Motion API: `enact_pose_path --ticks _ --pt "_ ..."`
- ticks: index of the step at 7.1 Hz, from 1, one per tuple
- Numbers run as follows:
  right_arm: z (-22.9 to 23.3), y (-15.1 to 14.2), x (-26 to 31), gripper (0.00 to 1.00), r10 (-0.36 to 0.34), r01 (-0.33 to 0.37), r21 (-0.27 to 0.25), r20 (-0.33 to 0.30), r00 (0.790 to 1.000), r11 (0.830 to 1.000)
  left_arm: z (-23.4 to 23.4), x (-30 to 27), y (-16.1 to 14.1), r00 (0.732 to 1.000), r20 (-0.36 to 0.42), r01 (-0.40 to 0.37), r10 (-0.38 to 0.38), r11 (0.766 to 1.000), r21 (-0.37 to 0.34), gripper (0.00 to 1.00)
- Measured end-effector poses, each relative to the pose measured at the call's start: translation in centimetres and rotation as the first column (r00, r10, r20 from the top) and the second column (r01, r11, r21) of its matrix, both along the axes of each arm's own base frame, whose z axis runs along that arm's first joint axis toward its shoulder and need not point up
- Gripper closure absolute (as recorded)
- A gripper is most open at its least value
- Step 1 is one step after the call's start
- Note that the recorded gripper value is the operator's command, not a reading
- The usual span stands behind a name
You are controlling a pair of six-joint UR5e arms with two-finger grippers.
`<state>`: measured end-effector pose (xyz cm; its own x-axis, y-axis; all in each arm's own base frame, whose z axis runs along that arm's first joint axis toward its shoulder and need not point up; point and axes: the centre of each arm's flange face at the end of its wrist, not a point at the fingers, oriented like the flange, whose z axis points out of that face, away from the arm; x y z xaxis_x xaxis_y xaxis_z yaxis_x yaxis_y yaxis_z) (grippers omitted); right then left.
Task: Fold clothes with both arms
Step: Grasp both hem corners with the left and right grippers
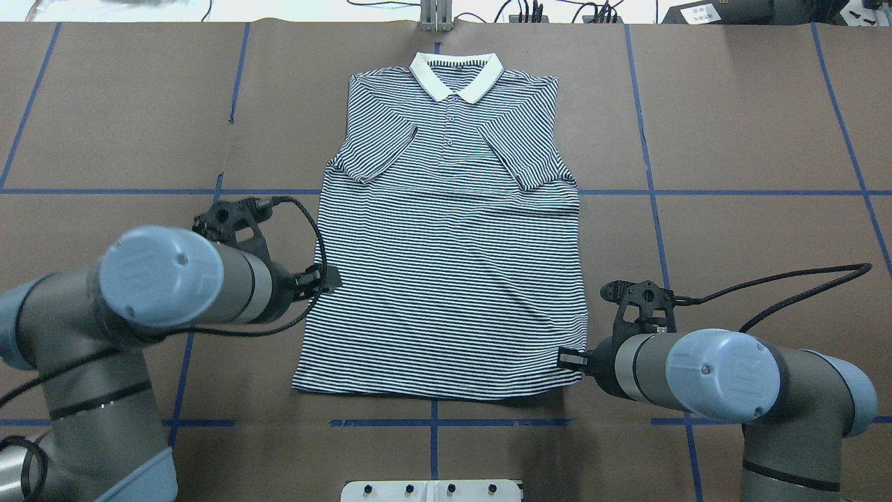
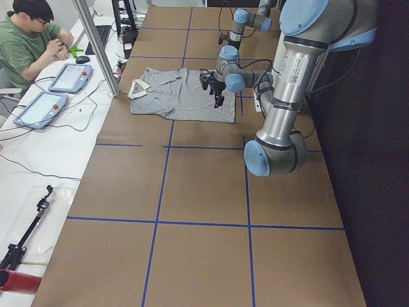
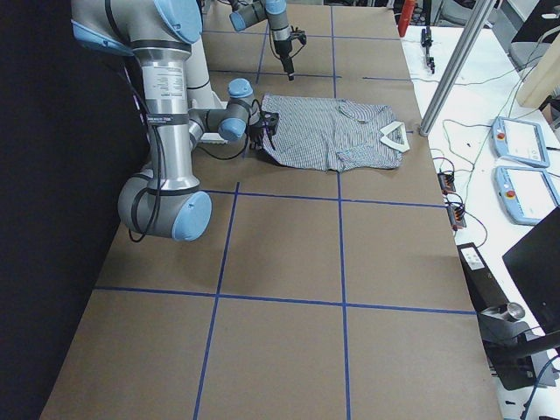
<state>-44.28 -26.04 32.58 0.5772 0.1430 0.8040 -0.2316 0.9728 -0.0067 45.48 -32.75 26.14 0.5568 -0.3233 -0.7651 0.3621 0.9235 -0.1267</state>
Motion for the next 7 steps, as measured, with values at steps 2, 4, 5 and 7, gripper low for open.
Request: enact_pose_path --ticks 2,4,5,7 --pt "-1.0 0.0 0.4 1.00 0.002 -0.002 0.006 0.021 1.000 1.000 4.0 3.4 4.7 0.998 0.065 0.021 -0.016 0.997 -0.074 0.00" --pt "-1.2 0.0 0.4 1.00 0.002 -0.002 0.008 0.027 1.000 1.000 5.8 5.5 6.8 0.995 0.098 0.024 -0.014 0.995 -0.102 0.00" --pt "-1.3 0.1 0.4 1.00 0.001 -0.001 0.008 0.028 1.000 1.000 6.3 6.4 7.6 0.994 0.111 0.018 -0.006 0.994 -0.107 0.02" --pt "-1.4 0.1 0.4 1.00 0.000 -0.001 0.009 0.031 1.000 1.000 6.9 7.3 8.0 0.992 0.125 0.014 0.000 0.994 -0.109 0.09"
